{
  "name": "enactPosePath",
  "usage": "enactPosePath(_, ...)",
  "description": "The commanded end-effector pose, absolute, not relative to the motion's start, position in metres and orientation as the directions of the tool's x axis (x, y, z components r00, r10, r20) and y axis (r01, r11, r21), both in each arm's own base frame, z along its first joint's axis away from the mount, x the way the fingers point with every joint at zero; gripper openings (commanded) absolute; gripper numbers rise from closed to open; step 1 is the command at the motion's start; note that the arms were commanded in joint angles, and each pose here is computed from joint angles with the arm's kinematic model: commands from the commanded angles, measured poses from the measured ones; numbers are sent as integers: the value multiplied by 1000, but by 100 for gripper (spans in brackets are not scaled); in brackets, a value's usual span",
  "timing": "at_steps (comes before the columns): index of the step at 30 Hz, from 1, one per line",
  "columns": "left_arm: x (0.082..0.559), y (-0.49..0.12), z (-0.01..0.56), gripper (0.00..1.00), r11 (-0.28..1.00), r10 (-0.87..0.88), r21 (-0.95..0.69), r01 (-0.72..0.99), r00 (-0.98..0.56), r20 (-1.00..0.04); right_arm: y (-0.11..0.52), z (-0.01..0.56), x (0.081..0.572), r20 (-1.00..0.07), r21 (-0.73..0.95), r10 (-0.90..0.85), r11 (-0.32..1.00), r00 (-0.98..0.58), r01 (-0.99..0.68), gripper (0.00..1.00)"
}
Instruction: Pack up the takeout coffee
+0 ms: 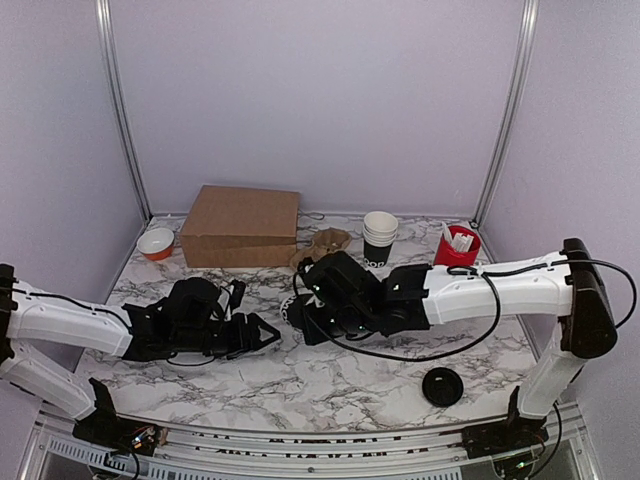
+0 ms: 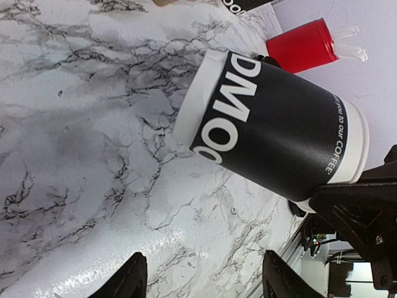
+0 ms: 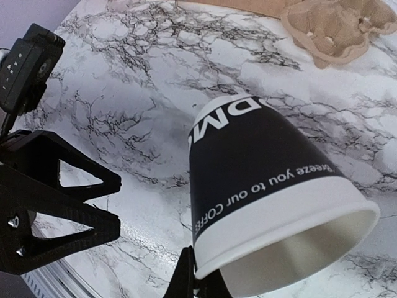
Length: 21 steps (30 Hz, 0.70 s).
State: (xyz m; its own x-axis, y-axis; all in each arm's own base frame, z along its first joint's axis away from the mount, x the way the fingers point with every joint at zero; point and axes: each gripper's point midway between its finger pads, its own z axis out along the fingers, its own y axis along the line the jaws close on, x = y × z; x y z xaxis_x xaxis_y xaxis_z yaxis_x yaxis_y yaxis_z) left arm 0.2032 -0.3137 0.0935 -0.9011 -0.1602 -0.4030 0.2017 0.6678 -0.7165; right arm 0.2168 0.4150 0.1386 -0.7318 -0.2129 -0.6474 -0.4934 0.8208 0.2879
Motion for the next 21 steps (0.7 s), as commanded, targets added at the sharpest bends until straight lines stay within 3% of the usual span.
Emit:
enactPosePath(1, 219, -303, 126, 64, 688, -183, -687, 234, -861, -475, 377, 161, 209, -589, 49, -442, 816, -677, -576, 0)
enactPosePath(9, 226, -300, 146, 65, 701, -137, -656, 280, -850, -508, 323, 170, 171, -404, -116, -641, 744, -653, -658, 0)
enactPosePath(21, 226, -310, 152, 65, 673, -121, -675, 303, -855, -505, 319, 140, 137, -211, -137, -770, 633, -602, -762, 1)
